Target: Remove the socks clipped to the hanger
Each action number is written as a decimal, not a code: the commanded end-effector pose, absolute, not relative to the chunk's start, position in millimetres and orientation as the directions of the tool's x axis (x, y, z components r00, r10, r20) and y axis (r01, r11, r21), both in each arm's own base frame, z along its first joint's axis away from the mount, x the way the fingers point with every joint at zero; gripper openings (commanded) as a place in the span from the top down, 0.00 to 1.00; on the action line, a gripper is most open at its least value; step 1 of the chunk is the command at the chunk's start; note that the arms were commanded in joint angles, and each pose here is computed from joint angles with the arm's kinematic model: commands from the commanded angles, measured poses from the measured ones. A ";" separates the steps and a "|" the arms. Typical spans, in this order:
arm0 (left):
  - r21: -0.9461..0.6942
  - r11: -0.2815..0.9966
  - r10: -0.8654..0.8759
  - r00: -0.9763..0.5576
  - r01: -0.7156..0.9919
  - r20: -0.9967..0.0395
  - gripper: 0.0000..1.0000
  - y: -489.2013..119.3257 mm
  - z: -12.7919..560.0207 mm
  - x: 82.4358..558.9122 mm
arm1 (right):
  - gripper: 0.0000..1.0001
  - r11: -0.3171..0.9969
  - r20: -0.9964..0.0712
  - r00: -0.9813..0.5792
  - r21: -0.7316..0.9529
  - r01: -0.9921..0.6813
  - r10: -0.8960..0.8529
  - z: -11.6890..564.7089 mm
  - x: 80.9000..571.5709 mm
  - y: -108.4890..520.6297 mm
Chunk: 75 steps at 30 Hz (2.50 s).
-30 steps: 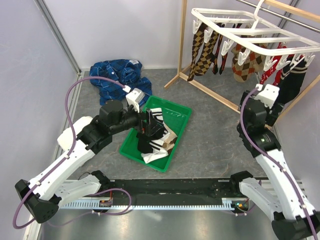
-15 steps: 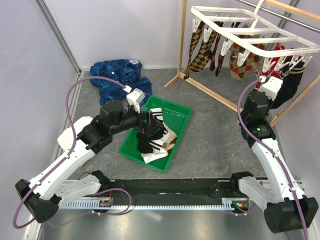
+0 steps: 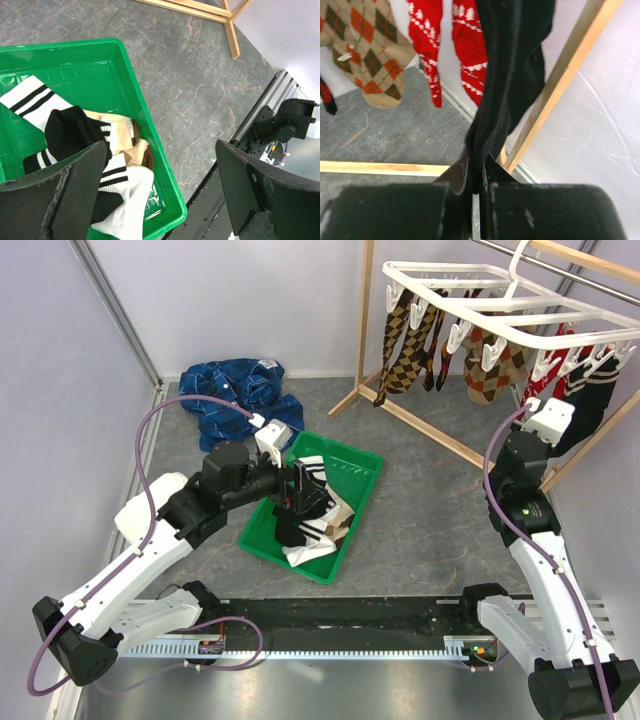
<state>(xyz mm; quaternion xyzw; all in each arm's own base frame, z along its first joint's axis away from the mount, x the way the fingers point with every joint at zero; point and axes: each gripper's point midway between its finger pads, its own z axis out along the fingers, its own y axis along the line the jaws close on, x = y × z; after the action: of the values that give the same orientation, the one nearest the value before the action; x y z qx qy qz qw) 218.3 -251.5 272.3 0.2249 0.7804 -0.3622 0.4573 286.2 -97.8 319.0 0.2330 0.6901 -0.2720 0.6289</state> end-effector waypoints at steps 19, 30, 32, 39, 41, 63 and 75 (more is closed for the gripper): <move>-0.401 0.462 -0.065 -0.421 0.791 -0.905 0.04 -302.1 339.6 234.9 | 1.00 0.966 -0.966 -0.004 0.259 -0.019 0.259 382.2 291.4 28.4; -0.245 0.306 -0.114 -0.220 0.920 -0.969 0.06 -382.6 382.9 254.1 | 1.00 0.886 -0.925 -0.018 0.370 -0.280 0.380 421.7 269.7 74.9; -0.218 0.283 -0.128 -0.188 0.934 -0.974 0.06 -392.1 392.5 249.7 | 1.00 0.858 -0.913 -0.036 0.396 -0.327 0.407 425.1 266.1 84.4; -0.075 0.314 -0.128 -0.036 0.946 -0.991 0.05 -416.8 407.4 257.7 | 1.00 0.788 -0.899 -0.075 0.416 -0.455 0.431 438.5 256.0 107.8; -0.049 0.320 -0.109 -0.015 0.946 -0.994 0.05 -426.0 401.3 261.3 | 1.00 0.767 -0.895 -0.098 0.426 -0.480 0.436 437.4 252.7 113.7; -0.053 0.484 -0.008 -0.056 0.874 -0.998 0.98 -463.6 340.9 265.6 | 0.35 0.793 -0.790 -0.096 0.609 -0.020 0.605 437.0 226.9 45.1; 0.029 0.576 0.032 0.013 0.817 -0.999 0.99 -472.7 326.1 261.4 | 0.34 0.810 -0.866 0.148 0.499 0.309 0.478 516.2 217.1 -34.4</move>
<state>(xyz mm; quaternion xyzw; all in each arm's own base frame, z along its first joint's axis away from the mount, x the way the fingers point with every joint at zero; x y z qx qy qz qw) 258.9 -474.5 306.7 0.3444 0.6539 -0.3383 0.5825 200.6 -10.9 529.3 0.2707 0.6280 0.1432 0.7154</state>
